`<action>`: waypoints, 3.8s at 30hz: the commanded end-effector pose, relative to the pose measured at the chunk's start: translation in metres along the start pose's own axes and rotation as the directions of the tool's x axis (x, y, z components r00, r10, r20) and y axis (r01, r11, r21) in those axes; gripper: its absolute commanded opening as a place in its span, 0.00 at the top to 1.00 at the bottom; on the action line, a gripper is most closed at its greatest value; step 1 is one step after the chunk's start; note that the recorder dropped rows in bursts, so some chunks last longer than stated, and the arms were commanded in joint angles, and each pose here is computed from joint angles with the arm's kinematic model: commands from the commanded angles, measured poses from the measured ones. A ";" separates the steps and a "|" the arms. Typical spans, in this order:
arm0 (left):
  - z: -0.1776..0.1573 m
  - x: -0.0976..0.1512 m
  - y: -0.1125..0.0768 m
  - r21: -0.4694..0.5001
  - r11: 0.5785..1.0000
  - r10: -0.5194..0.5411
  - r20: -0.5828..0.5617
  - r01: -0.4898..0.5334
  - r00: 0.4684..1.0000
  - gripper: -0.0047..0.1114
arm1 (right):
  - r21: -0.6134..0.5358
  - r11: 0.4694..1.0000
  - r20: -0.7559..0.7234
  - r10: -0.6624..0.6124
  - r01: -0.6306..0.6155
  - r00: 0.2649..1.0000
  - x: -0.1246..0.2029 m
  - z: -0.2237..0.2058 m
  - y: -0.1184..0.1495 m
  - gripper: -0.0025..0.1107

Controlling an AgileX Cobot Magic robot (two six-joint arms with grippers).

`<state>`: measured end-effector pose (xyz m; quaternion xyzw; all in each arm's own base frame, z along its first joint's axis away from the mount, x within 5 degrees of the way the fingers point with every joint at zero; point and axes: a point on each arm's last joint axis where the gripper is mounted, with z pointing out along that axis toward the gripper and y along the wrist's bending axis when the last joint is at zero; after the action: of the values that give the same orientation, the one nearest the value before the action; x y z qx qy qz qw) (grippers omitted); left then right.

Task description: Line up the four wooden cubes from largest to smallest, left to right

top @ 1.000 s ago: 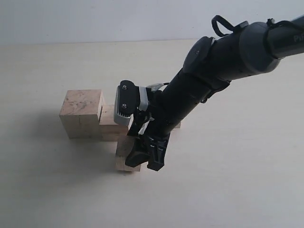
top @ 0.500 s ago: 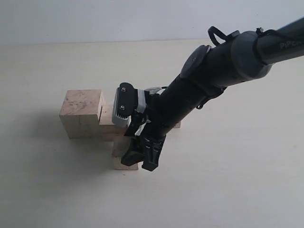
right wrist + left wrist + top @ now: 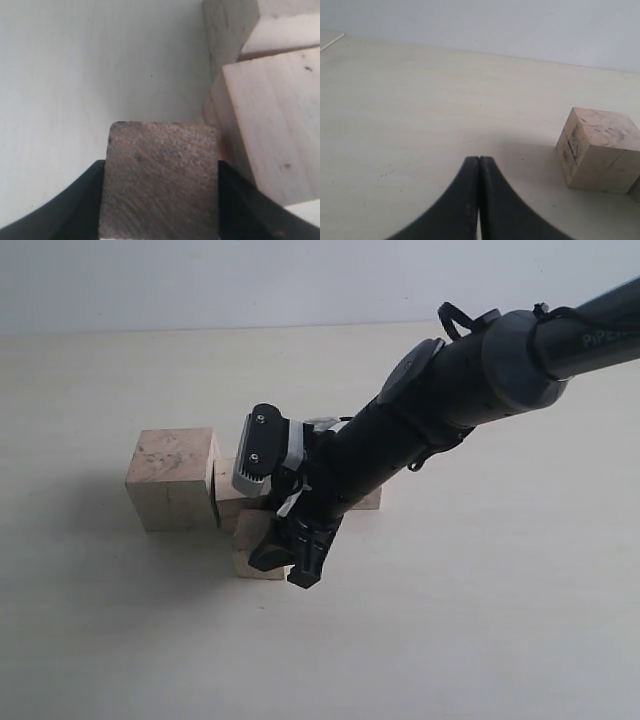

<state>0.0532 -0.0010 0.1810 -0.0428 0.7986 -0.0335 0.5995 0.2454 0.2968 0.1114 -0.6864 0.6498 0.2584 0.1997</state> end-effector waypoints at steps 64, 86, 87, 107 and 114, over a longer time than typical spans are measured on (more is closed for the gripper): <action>0.000 0.000 0.000 0.007 1.000 -0.001 0.012 0.000 1.000 0.96 | 0.046 0.999 -0.121 -0.007 0.012 0.993 0.019 -0.035 -0.023 0.98; 0.000 0.000 0.000 0.007 1.000 -0.001 0.012 0.000 1.000 0.96 | 0.038 0.995 -0.142 -0.083 0.090 0.986 0.003 -0.028 -0.050 0.98; 0.000 0.000 0.000 0.007 1.000 -0.001 0.012 0.000 1.000 0.96 | 0.047 0.995 -0.155 -0.079 0.088 0.985 0.004 -0.029 -0.051 0.98; 0.000 0.000 0.000 0.007 1.000 -0.001 0.012 0.000 1.000 0.96 | 0.123 0.989 -0.061 -0.077 0.084 0.995 0.016 -0.041 -0.073 0.98; 0.000 0.000 0.000 0.007 1.000 -0.001 0.012 0.000 1.000 0.96 | 0.070 0.993 -0.079 -0.088 0.094 0.993 0.026 -0.027 -0.072 0.98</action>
<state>0.0532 -0.0010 0.1810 -0.0428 0.7986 -0.0335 0.5995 0.3206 0.2656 0.1178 -0.7092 0.6416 0.1935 0.2188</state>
